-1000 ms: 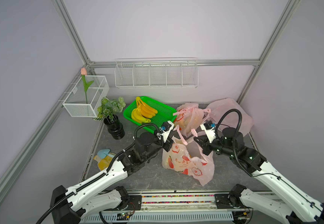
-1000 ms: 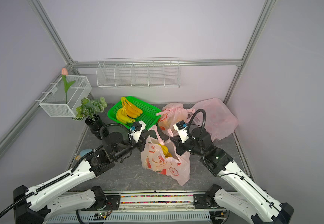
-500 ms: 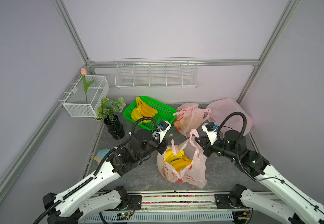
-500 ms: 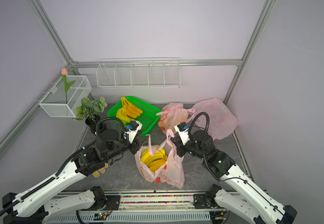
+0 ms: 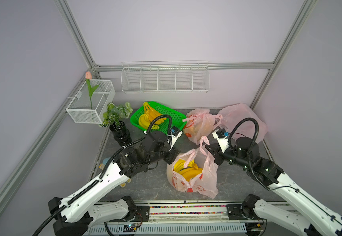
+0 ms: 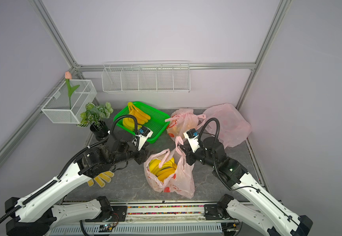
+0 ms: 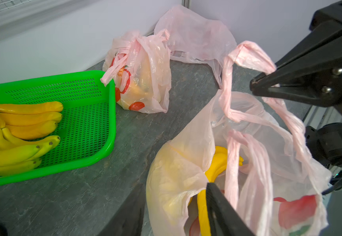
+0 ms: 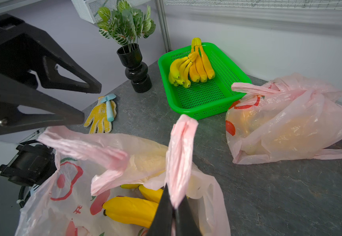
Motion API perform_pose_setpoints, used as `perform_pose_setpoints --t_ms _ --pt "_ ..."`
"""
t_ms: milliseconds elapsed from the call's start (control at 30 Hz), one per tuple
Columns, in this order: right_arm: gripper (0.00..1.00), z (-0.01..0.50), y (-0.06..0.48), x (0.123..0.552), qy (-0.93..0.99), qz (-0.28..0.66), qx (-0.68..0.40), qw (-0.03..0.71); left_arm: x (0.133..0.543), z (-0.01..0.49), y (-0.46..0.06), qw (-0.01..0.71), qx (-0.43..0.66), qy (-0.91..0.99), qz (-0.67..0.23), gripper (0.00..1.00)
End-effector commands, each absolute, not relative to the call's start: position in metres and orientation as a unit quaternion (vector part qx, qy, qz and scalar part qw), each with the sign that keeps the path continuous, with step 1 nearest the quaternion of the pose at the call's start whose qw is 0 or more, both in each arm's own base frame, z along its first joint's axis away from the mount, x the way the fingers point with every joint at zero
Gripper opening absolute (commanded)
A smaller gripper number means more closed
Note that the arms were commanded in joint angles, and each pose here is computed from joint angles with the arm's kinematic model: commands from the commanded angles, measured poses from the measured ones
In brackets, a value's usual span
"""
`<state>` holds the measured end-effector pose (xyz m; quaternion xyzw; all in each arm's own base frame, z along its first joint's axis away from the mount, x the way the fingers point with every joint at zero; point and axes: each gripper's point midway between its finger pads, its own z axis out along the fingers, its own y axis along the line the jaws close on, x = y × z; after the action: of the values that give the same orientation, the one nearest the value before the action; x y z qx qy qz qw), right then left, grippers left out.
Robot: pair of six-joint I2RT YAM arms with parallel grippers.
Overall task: Place the banana into a plastic bag & tie a knot
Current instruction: Cross the plastic bag at the center of the board.
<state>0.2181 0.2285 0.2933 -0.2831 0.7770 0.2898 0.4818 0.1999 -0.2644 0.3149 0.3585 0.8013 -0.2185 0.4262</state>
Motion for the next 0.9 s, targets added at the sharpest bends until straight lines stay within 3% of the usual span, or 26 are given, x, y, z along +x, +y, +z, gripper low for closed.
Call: perform_pose_setpoints --t_ms 0,267,533,767,867 --pt "0.07 0.286 0.229 0.219 0.781 0.283 -0.284 0.479 0.187 0.340 -0.260 0.434 0.355 0.790 -0.249 0.52" --pt "0.07 0.273 0.228 0.219 0.788 0.278 -0.285 0.469 0.151 0.335 -0.288 0.403 0.449 0.760 -0.241 0.56" --pt "0.07 0.272 0.229 0.218 0.788 0.281 -0.286 0.466 0.165 0.313 -0.296 0.382 0.463 0.778 -0.185 0.56" --pt "0.07 0.272 0.229 0.216 0.786 0.285 -0.287 0.467 0.172 0.312 -0.317 0.380 0.462 0.777 -0.196 0.33" --pt "0.07 0.275 0.232 0.215 0.782 0.290 -0.293 0.467 0.181 0.323 -0.324 0.400 0.438 0.778 -0.205 0.18"
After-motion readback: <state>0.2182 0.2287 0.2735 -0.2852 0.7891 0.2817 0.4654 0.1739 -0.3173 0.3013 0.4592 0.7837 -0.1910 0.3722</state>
